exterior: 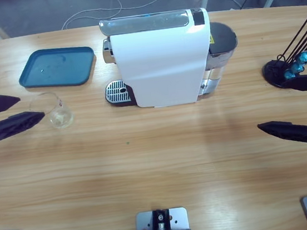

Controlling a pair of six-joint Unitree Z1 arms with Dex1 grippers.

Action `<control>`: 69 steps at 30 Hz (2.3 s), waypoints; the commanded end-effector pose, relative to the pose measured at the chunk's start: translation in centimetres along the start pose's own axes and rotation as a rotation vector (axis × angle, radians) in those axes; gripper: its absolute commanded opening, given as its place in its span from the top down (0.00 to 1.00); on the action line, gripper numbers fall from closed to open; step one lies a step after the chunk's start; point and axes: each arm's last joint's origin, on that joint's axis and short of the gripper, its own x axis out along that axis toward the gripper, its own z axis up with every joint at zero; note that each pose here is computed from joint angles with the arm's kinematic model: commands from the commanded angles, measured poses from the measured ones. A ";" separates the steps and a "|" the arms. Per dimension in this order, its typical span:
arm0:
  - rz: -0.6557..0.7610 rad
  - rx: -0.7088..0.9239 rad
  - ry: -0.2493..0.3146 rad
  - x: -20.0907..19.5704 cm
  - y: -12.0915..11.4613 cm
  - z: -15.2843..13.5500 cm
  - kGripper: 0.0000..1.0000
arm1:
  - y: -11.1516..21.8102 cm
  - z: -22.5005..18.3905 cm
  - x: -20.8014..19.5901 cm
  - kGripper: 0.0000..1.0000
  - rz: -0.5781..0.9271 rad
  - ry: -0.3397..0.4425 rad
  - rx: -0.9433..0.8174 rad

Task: Pour coffee

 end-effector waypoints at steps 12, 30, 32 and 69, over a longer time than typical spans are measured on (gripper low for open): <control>-0.023 -0.104 0.008 -1.4 -0.3 2.7 0.15 | 0.2 -0.8 1.1 0.00 0.001 0.043 -0.009; -0.502 -1.043 0.148 8.2 7.7 13.5 0.28 | 0.2 -0.9 0.6 0.00 0.000 0.025 -0.009; -0.598 -1.050 0.173 9.9 8.0 14.0 0.28 | 0.2 -1.0 0.5 0.00 0.000 0.020 -0.009; -0.661 -1.035 0.261 17.6 6.8 14.2 0.56 | 0.2 -1.3 -0.1 0.00 0.005 -0.013 -0.008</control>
